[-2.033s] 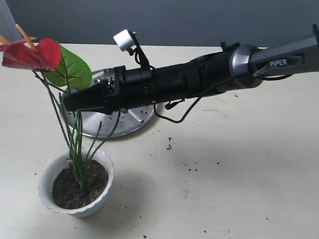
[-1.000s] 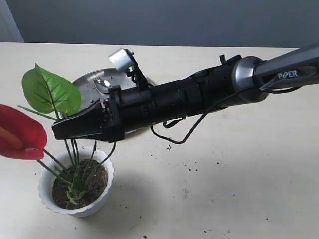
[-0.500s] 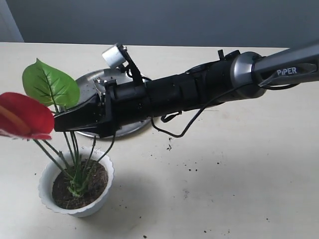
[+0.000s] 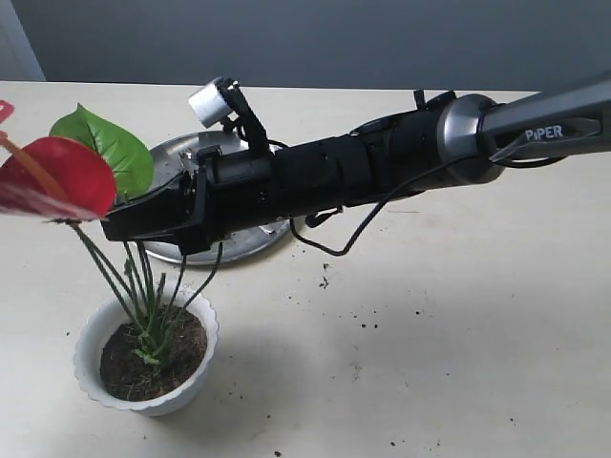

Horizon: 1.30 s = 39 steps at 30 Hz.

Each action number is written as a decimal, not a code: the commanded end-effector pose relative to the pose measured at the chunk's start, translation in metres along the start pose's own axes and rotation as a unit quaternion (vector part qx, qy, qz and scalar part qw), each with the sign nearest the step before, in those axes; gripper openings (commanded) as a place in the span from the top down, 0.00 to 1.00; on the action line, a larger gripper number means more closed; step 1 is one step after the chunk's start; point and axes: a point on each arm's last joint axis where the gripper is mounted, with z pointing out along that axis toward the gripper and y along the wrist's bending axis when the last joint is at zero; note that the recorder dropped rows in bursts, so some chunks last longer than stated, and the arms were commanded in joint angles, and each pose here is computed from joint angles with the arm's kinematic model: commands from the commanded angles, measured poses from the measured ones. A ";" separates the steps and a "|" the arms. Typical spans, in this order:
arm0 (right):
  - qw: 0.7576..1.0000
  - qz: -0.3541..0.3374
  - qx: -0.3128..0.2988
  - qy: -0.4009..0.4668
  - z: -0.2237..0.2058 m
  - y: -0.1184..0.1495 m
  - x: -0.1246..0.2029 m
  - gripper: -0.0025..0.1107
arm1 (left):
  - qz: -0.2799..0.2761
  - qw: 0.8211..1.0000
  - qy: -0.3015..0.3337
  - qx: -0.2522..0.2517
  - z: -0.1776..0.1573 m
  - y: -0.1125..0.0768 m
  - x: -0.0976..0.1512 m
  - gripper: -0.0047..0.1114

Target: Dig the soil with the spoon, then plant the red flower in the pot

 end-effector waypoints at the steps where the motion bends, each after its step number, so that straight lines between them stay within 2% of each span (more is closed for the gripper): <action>1: 0.997 0.016 0.033 0.061 0.012 -0.014 0.036 0.98 | -0.003 1.000 -0.004 0.000 0.000 0.000 0.000 0.96; 8: 0.997 0.016 0.037 0.063 0.013 -0.015 0.036 0.98 | -0.003 1.000 -0.004 0.000 0.000 0.000 0.000 0.96; 14: 0.998 0.027 0.035 0.049 0.015 -0.016 0.022 0.97 | -0.003 1.000 -0.004 0.000 0.000 0.000 0.000 0.96; 16: 0.998 0.022 0.032 0.043 0.017 -0.016 0.016 0.92 | -0.003 1.000 -0.004 0.000 0.000 0.000 0.000 0.96; 20: 0.998 0.024 0.031 0.039 0.017 -0.016 0.012 0.73 | -0.003 1.000 -0.004 0.000 0.000 0.000 0.000 0.96; 22: 0.998 0.024 0.031 0.039 0.017 -0.016 0.012 0.67 | -0.003 1.000 -0.004 0.000 0.000 0.000 0.000 0.96; 27: 0.999 0.024 -0.002 0.030 0.017 -0.010 0.010 0.66 | -0.003 1.000 -0.004 0.000 0.000 0.000 0.000 0.96; 31: 0.999 0.019 0.011 0.026 0.012 -0.011 0.005 0.56 | -0.003 1.000 -0.004 0.000 0.000 0.000 0.000 0.96; 39: 1.000 0.019 0.005 0.024 0.012 -0.010 0.003 0.56 | -0.003 1.000 -0.004 0.000 0.000 0.000 0.000 0.96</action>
